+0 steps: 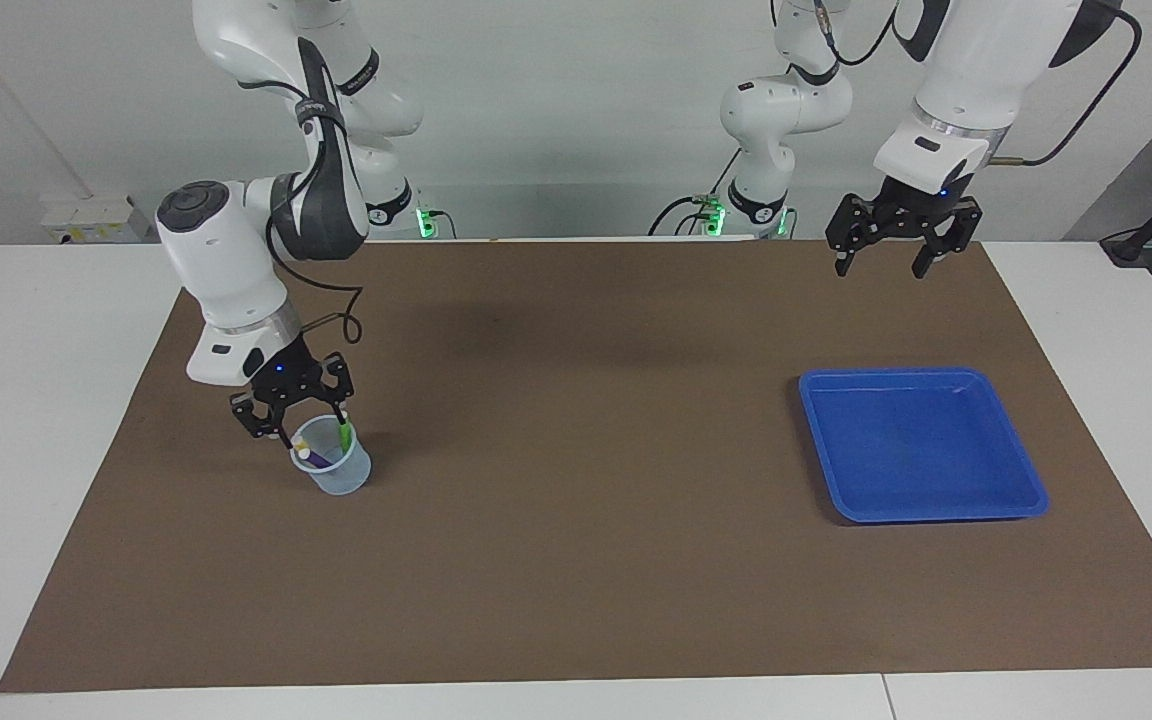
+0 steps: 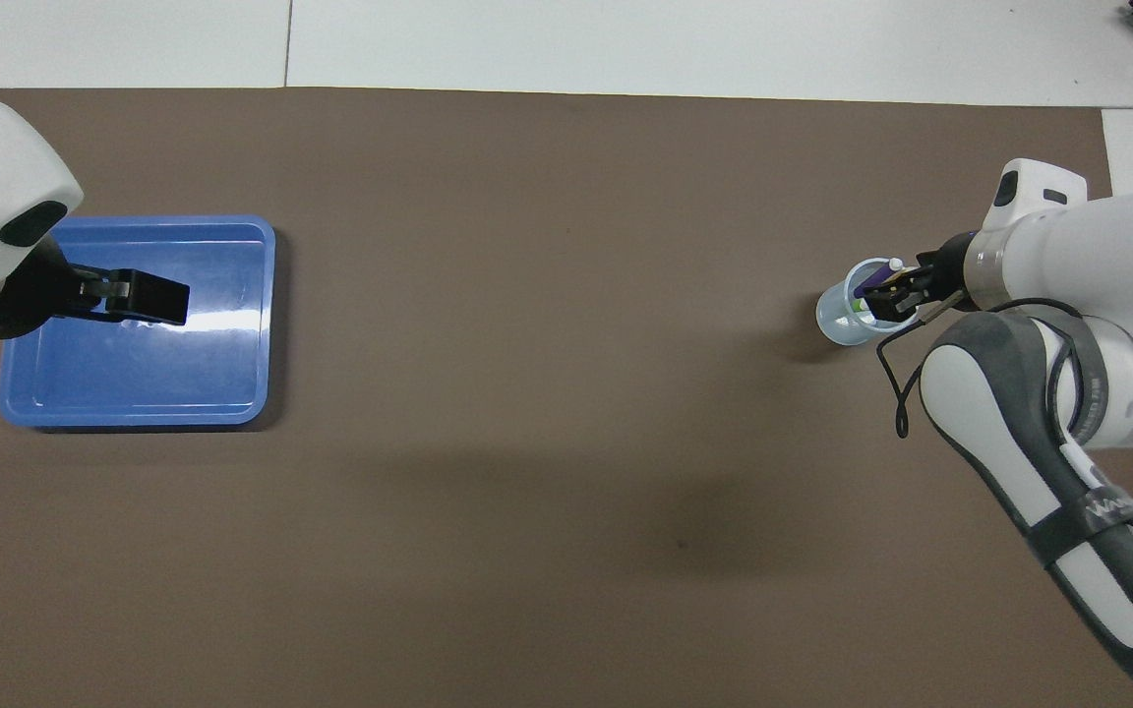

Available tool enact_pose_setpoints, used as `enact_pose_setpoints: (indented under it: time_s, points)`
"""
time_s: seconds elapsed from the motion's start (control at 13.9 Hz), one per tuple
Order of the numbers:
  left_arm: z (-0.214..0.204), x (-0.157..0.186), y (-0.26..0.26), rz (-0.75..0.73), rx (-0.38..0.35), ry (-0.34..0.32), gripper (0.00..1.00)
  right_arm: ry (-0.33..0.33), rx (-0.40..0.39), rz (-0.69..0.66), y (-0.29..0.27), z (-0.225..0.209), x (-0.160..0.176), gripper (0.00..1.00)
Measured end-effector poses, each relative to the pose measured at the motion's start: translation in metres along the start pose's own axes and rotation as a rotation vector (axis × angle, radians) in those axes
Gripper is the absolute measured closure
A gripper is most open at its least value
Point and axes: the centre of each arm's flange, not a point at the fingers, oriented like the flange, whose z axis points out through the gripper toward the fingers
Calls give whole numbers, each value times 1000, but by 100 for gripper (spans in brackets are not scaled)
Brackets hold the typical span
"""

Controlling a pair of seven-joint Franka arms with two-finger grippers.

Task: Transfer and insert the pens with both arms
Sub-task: 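Insert the purple pen into the white cup with the right gripper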

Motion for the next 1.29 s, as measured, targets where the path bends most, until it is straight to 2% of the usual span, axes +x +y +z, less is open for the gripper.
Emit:
enact_pose_setpoints:
  time_s: [0.57, 1.15, 1.22, 1.29]
  points:
    - [2, -1, 0, 1, 0, -7, 0, -1, 2, -2, 2, -11, 6, 25]
    - [3, -1, 0, 1, 0, -8, 0, 6, 40, 2, 0, -69, 32, 22]
    - [3, -1, 0, 1, 0, -8, 0, 8, 47, 8, 0, -82, 35, 18]
    - [3, -1, 0, 1, 0, -8, 0, 14, 52, 16, -1, -93, 38, 10]
